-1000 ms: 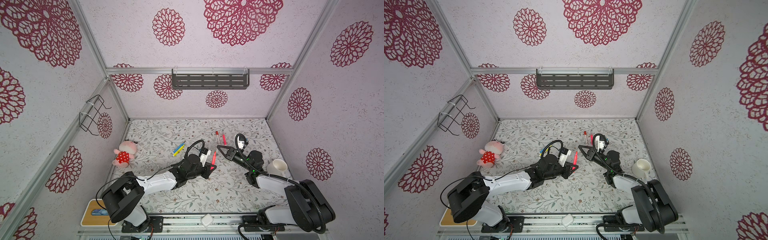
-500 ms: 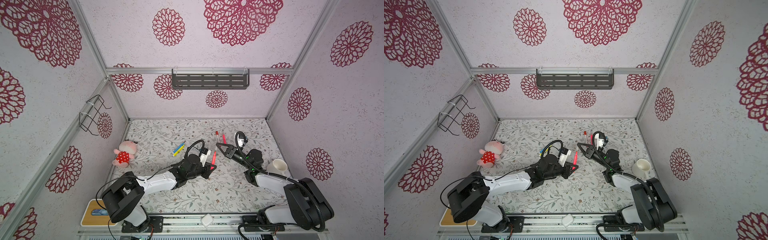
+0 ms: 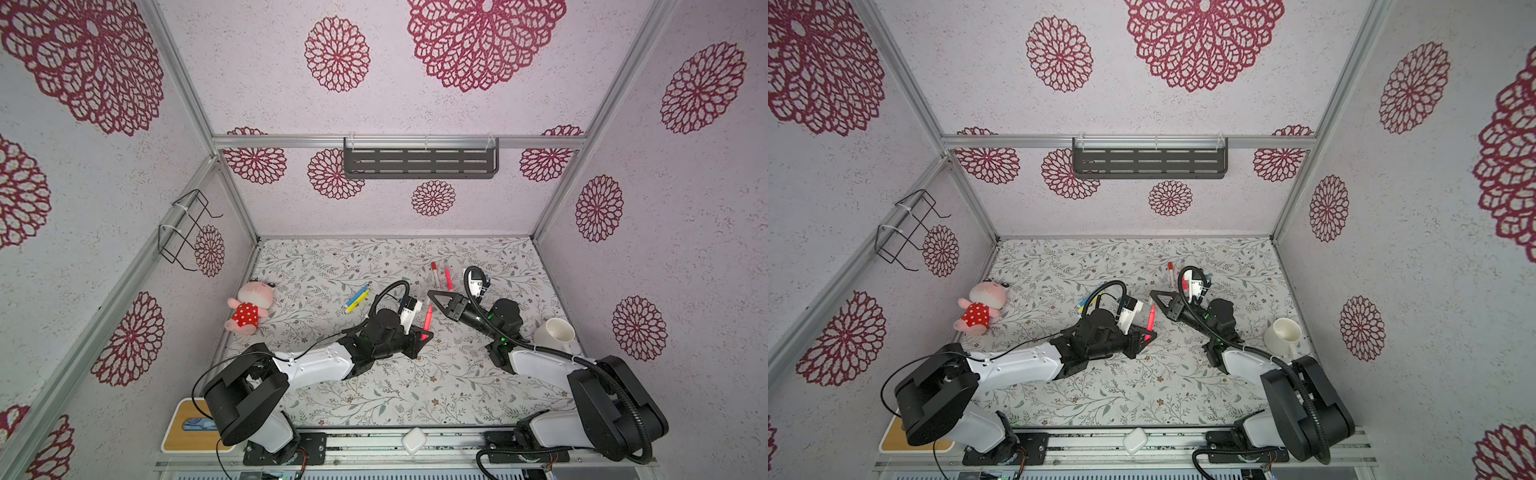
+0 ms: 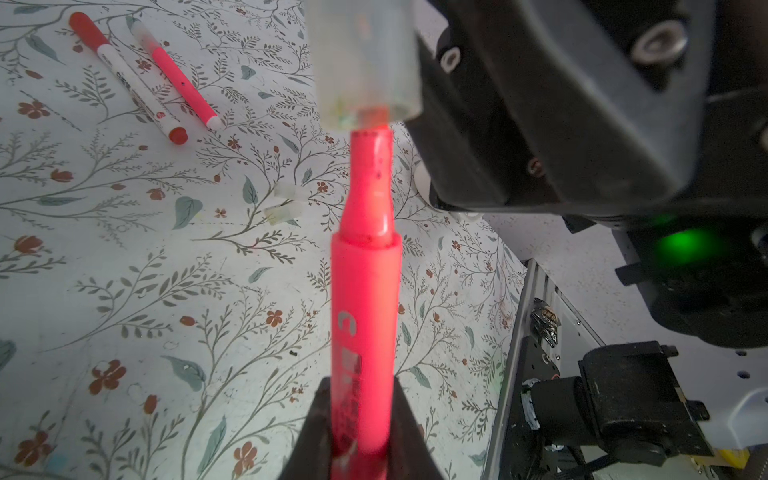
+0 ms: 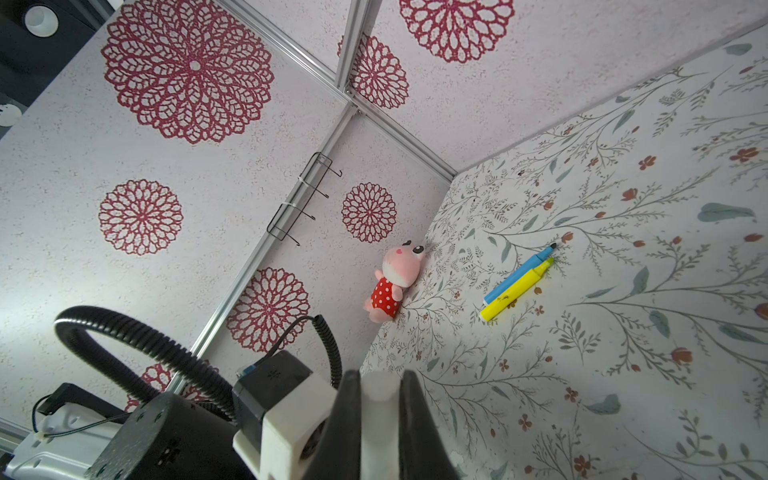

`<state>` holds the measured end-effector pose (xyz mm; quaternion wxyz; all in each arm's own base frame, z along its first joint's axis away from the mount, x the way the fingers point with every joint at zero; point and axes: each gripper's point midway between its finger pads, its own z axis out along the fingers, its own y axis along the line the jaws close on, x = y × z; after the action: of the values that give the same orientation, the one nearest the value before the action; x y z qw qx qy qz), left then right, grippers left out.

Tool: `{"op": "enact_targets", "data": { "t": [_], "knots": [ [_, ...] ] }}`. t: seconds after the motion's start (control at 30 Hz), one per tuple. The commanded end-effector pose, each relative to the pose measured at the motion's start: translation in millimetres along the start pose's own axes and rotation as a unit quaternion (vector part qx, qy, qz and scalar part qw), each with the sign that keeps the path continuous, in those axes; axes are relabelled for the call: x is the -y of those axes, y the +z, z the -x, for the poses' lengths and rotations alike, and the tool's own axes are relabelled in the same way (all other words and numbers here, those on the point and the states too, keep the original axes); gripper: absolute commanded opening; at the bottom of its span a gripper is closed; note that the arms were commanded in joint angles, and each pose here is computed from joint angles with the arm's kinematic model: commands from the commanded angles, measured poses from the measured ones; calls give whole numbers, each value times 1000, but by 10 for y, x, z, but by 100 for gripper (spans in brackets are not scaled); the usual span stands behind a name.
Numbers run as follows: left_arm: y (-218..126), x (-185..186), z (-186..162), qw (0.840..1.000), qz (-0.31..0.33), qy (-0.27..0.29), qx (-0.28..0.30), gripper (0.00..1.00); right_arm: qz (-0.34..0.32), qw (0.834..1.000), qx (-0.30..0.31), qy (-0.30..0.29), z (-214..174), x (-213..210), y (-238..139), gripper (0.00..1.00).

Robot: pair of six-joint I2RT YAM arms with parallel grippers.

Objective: Insert the pens into the pen caps
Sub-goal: 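Lower the clear cap onto the pink highlighter tip with the right gripper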

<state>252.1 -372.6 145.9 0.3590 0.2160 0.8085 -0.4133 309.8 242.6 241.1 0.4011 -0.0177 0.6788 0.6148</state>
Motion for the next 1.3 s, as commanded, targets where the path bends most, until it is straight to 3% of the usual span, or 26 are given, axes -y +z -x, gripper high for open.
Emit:
{"op": "enact_targets", "data": {
  "t": [0.0, 0.47, 1.27],
  "knots": [
    [-59, 90, 108, 1000, -10, 6, 22, 0, 13, 999, 15, -43, 140, -195, 9, 5],
    [-63, 74, 81, 1000, -10, 4, 20, 0, -28, 996, 19, -80, 319, -229, 59, 6],
    [-79, 86, 130, 1000, -8, 5, 28, 0, -35, 996, -4, -83, 126, -171, -35, 6]
  ]
}}
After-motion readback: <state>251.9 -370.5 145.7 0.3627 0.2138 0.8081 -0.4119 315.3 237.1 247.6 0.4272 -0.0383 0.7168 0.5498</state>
